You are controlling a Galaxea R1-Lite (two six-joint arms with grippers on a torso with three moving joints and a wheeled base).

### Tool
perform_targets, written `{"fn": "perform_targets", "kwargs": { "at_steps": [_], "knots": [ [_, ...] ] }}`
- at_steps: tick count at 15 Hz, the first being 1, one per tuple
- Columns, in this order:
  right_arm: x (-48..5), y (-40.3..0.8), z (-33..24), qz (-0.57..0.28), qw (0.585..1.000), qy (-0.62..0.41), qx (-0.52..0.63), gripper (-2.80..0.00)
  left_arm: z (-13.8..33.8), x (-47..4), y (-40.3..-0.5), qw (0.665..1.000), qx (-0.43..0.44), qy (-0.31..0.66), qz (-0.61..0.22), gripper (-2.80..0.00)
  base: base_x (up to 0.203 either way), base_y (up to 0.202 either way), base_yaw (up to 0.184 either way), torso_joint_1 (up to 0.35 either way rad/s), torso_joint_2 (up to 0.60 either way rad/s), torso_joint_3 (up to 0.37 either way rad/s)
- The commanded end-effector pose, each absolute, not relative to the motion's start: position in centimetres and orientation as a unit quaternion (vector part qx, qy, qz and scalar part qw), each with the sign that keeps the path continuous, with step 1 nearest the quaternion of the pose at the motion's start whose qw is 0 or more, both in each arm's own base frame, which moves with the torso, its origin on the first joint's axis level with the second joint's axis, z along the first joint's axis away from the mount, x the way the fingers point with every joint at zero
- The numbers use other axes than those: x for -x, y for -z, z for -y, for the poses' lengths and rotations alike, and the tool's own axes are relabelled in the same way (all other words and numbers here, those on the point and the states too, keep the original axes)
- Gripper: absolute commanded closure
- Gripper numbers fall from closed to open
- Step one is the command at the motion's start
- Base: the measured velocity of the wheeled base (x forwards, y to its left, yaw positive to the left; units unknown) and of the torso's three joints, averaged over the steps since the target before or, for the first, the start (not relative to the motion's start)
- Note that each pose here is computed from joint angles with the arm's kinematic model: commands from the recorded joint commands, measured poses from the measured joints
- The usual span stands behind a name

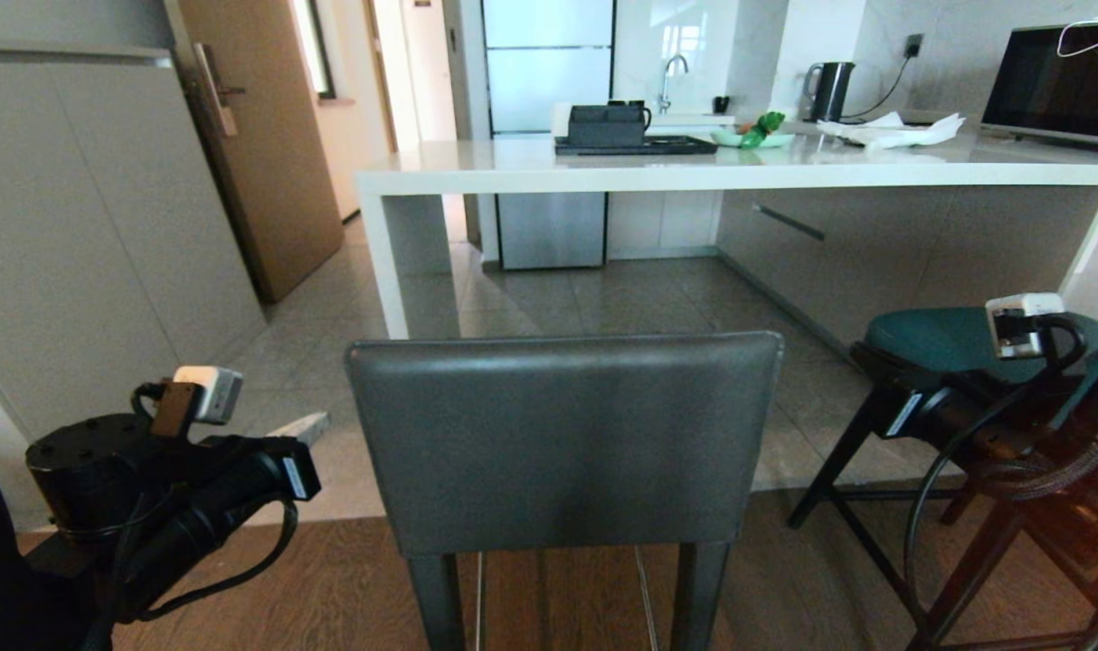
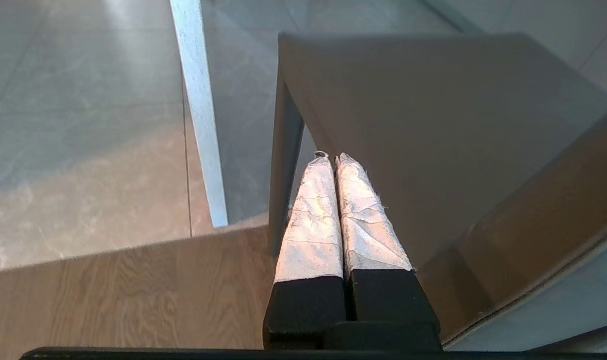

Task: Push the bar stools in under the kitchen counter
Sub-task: Push the gray chair back under the dining table

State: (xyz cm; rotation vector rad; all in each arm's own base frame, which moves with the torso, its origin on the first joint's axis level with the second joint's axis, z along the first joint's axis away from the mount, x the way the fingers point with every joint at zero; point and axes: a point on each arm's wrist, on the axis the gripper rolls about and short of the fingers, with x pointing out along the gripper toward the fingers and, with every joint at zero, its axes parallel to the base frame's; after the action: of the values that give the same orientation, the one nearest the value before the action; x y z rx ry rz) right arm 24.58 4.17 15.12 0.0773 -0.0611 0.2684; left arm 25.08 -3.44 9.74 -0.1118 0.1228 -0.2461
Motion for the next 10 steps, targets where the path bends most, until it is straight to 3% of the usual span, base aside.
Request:
{"fn": "perform_targets", "kwargs": {
  "at_steps": [1, 10],
  "knots": [
    [-25.9, -14.4, -4.4, 0.022, 0.99, -0.135, -0.039, 0.0, 3.8, -25.6, -9.5, 0.988, 0.056, 0.127, -0.062, 0.0, 0.0, 0.0, 0.0, 0.0, 0.0, 0.0],
    [-28.1, -14.1, -7.1, 0.028, 0.985, -0.164, -0.042, 0.0, 5.1, -27.8, -8.8, 0.986, 0.053, 0.144, -0.057, 0.0, 0.0, 0.0, 0.0, 0.0, 0.0, 0.0]
  ]
}}
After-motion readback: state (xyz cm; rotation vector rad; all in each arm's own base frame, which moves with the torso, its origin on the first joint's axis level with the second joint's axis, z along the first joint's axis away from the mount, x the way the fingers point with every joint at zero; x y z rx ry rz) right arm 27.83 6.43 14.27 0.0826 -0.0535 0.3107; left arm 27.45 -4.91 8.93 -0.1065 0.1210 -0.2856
